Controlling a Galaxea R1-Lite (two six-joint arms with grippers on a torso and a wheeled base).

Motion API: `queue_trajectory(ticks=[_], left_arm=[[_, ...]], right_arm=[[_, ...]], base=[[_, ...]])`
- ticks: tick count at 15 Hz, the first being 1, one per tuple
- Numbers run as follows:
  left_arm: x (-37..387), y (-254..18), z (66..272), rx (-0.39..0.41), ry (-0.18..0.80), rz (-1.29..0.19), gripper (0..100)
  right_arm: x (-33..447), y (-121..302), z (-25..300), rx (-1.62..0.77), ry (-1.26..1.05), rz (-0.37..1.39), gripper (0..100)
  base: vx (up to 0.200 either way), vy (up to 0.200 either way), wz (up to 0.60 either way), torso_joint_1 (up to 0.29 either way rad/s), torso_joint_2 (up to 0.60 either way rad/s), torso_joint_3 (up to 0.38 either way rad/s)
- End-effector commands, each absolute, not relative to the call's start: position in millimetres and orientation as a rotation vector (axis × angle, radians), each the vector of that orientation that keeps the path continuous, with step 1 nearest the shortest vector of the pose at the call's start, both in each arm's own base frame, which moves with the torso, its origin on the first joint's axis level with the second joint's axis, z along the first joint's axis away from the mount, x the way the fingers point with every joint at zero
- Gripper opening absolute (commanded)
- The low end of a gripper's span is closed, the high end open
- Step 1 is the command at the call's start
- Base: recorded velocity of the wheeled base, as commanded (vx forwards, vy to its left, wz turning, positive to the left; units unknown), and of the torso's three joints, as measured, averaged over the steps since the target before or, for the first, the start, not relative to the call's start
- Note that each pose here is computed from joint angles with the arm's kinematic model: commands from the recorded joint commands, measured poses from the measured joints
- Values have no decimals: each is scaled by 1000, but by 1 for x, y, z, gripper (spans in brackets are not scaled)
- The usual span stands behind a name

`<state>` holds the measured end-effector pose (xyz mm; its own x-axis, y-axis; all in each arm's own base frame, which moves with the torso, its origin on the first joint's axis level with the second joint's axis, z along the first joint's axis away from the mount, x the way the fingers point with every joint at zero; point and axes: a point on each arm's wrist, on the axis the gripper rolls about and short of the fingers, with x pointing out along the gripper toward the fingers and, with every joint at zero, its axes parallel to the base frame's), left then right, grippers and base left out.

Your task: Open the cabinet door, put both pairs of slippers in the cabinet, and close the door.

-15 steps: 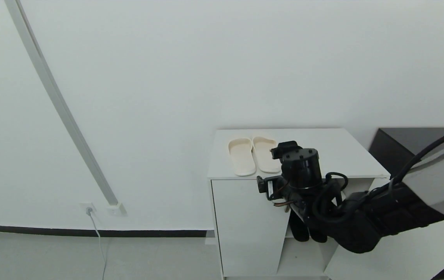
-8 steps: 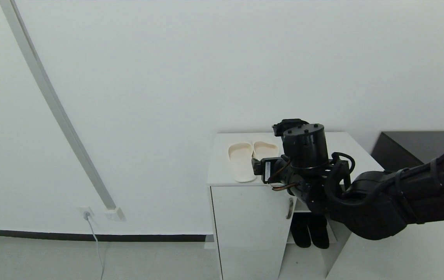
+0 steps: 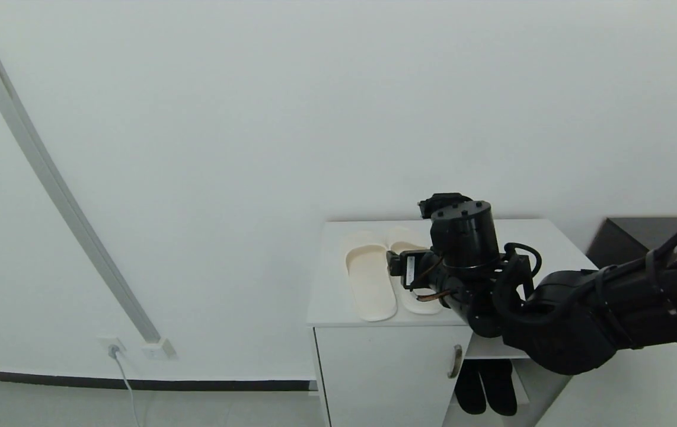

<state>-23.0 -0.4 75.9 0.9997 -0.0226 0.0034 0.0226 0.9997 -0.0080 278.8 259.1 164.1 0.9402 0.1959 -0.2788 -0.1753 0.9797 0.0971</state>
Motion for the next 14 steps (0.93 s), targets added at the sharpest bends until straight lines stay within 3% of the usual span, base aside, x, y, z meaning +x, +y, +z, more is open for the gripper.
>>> queue_trajectory(ticks=[1, 7, 14], left_arm=[[-23, 0, 76, -9, -1, -23, 0], [-23, 0, 76, -8, -3, -23, 0], [-23, 0, 76, -9, -3, -23, 0]], right_arm=[[281, 262, 153, 56, 309, 188, 100], [293, 278, 119, 41, 314, 214, 100], [323, 294, 106, 52, 295, 215, 100]], base=[[0, 0, 0, 0, 0, 0], [0, 0, 0, 0, 0, 0], [0, 0, 0, 0, 0, 0]])
